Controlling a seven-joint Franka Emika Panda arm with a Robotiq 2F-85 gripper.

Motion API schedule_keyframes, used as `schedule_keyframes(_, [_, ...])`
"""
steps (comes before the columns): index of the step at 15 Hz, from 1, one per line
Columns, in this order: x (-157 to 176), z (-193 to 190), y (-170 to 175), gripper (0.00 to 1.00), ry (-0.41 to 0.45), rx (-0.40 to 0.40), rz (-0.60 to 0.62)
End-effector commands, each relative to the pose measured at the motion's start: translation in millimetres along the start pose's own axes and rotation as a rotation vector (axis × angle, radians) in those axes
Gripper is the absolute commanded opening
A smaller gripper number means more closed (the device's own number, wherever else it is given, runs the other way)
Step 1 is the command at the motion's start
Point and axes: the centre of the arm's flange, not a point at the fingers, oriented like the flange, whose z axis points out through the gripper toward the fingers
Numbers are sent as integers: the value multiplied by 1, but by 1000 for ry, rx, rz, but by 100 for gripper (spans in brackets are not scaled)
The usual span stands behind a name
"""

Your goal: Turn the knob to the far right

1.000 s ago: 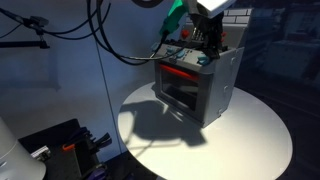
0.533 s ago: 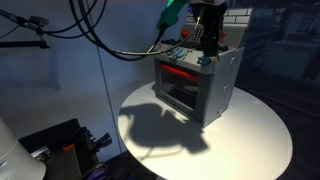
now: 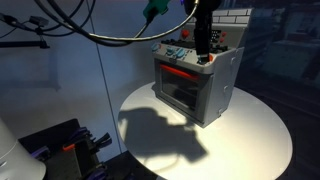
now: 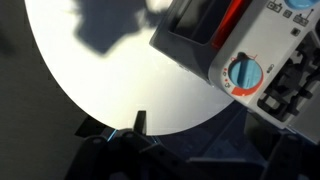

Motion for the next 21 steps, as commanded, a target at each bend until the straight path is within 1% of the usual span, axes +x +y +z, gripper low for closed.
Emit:
schedule_keyframes(1, [-5,-21,12,100,-61,-54,-80])
schedule_keyframes(9, [-25,-35,26,100,-214,-238,-283])
schedule_keyframes(12, [-35,-41,31,100,-256,-297,-358])
schedule_keyframes(17, [-50,-59,38,100,-281,-384,-461])
schedule_keyframes(21, [-64,-77,40,100,-279,-399,-538])
